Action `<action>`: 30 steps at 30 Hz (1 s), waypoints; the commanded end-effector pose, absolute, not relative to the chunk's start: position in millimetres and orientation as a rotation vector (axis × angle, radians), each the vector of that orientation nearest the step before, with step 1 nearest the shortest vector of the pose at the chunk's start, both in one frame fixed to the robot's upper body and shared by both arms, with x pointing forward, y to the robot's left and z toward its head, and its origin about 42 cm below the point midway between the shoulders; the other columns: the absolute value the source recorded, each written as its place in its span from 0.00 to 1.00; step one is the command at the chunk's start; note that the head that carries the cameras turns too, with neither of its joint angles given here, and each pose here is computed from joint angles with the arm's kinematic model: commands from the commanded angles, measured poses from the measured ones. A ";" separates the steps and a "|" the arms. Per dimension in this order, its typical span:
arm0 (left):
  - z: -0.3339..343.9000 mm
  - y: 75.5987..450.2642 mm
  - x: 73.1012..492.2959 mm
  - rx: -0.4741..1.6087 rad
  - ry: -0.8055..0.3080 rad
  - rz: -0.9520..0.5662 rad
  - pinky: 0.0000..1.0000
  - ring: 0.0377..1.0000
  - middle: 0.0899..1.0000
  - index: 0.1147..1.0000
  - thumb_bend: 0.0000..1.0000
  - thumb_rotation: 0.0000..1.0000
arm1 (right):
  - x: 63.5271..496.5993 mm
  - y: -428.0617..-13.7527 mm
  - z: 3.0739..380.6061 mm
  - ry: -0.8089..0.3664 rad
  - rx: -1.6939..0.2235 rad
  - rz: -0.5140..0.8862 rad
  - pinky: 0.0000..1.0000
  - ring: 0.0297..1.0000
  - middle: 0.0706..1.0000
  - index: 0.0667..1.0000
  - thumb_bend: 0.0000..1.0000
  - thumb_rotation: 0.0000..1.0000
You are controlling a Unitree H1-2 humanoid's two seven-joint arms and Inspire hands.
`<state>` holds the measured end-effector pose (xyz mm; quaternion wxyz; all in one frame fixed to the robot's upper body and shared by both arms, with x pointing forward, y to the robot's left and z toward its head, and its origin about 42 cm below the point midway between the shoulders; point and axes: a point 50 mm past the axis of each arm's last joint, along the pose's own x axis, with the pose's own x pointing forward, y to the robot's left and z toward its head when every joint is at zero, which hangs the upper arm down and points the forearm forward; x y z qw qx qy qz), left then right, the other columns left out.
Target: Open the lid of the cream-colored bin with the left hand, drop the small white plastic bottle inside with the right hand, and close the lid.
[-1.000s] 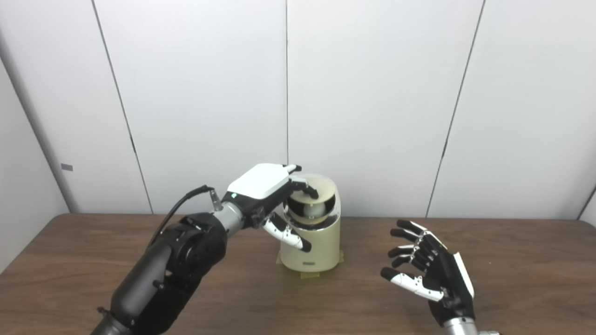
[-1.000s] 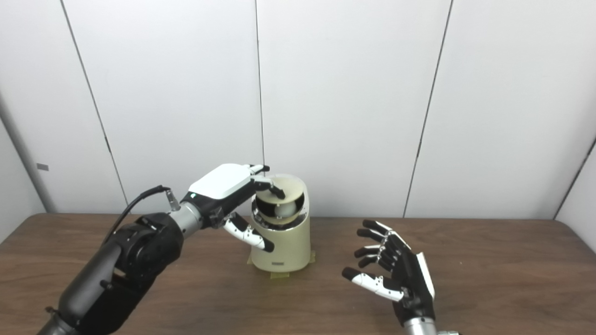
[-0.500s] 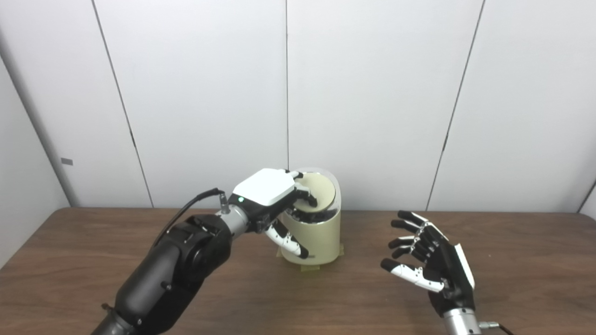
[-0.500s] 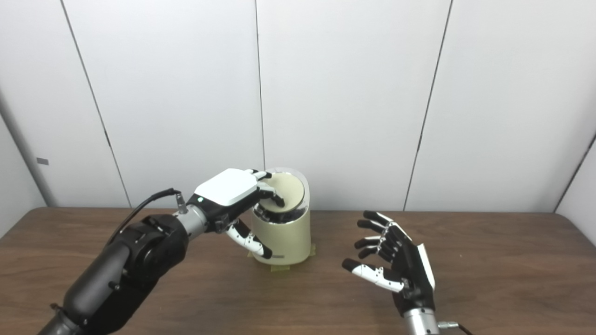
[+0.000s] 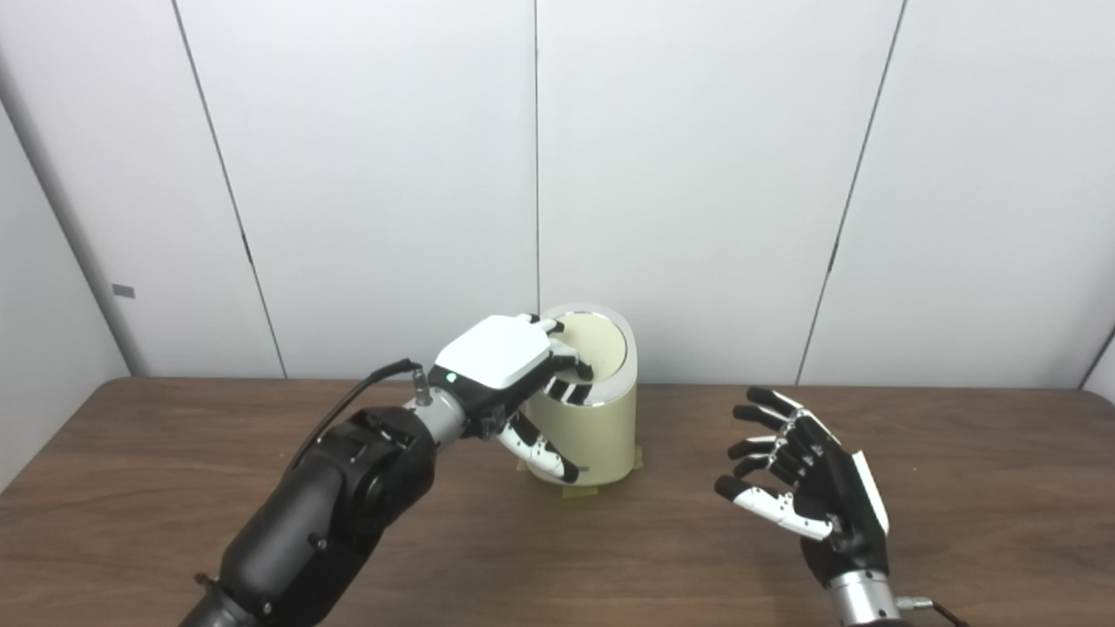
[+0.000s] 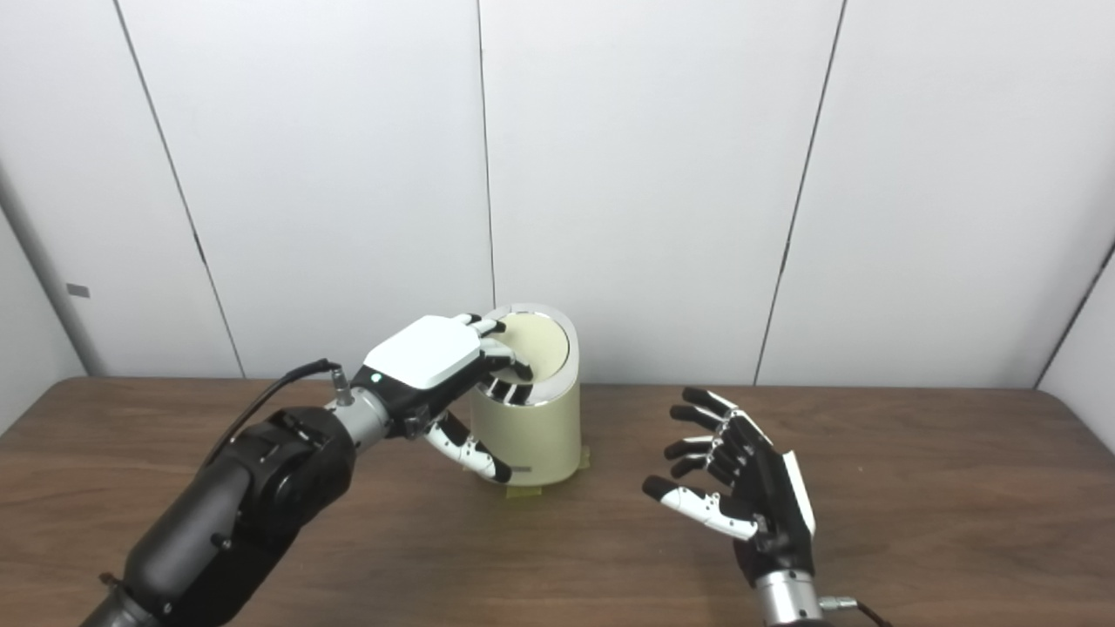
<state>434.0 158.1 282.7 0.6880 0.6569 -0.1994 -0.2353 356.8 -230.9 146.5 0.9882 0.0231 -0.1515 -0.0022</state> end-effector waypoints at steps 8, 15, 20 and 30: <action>256.4 158.3 434.5 1.467 -0.381 -0.597 1.00 0.97 0.80 0.77 0.99 0.35 | 364.1 -229.2 169.4 -0.397 0.056 0.001 0.40 0.50 0.67 0.71 0.72 0.12; 288.2 167.3 423.4 1.354 -0.494 -0.482 1.00 0.97 0.80 0.77 0.94 0.35 | 364.2 -229.7 168.9 -0.394 0.059 -0.007 0.40 0.50 0.67 0.71 0.71 0.10; 306.1 180.2 410.4 1.134 -0.576 -0.339 0.95 0.94 0.83 0.79 0.87 0.30 | 364.8 -230.2 168.3 -0.392 0.064 -0.007 0.40 0.50 0.67 0.70 0.73 0.11; 258.7 230.0 370.8 0.481 -0.493 -0.045 0.71 0.83 0.83 0.81 0.70 0.17 | 365.1 -232.6 167.9 -0.395 0.037 -0.008 0.40 0.50 0.68 0.71 0.73 0.13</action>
